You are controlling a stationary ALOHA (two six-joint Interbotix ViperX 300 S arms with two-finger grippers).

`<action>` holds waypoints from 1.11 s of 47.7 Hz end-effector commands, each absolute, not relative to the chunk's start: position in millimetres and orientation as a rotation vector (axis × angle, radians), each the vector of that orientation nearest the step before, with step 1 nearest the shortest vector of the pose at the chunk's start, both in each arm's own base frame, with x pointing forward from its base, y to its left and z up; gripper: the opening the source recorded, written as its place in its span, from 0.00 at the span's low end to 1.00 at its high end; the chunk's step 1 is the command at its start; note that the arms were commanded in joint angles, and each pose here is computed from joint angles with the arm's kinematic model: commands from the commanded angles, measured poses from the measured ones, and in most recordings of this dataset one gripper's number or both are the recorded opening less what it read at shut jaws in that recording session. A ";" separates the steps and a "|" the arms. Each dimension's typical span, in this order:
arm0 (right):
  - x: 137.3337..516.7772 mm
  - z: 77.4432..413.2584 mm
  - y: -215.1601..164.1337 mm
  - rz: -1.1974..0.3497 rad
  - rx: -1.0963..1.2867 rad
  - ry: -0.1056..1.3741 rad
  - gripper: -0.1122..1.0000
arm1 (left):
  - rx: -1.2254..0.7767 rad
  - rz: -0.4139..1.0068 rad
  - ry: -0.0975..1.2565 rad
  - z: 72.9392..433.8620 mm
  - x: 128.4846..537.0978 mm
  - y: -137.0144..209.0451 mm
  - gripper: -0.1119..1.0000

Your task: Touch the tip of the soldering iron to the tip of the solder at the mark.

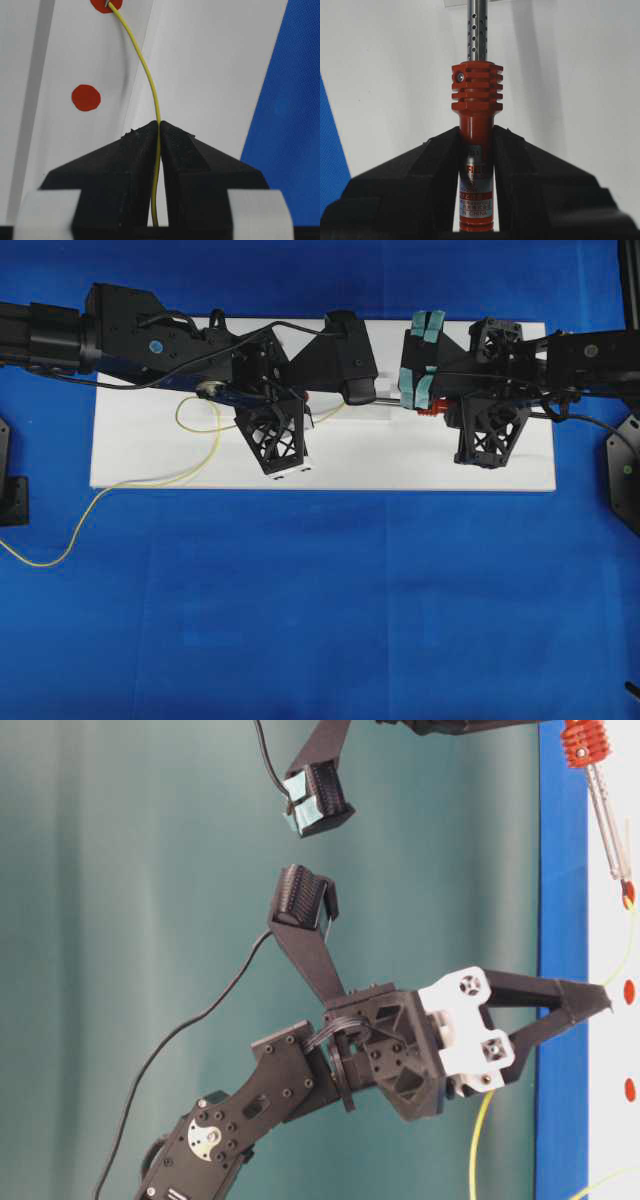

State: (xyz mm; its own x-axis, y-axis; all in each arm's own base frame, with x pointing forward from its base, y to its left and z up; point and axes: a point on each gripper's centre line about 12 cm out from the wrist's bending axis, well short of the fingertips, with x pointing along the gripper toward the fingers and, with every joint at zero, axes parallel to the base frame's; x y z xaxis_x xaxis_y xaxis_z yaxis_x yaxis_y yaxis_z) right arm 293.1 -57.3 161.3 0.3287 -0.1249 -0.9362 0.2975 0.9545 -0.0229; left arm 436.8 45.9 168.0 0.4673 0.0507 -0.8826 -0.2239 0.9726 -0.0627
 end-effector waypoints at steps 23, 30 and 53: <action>299.2 170.2 -57.9 -0.276 0.159 1.165 0.16 | -0.176 0.167 1.039 180.2 439.2 45.6 0.12; 299.1 170.2 -58.4 -0.277 0.160 1.164 0.16 | -0.177 0.166 1.038 180.7 439.6 45.5 0.12; 298.8 169.7 -57.8 -0.276 0.159 1.166 0.16 | -0.174 0.165 1.029 187.2 438.1 45.5 0.12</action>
State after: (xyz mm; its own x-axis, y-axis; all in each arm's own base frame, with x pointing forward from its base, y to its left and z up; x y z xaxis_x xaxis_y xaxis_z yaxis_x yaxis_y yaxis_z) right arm 294.0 -57.3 161.6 0.3359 -0.1254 -0.9335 0.2969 0.9547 -0.0214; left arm 436.7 45.9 167.9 0.4660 0.0505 -0.8834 -0.2240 0.9726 -0.0625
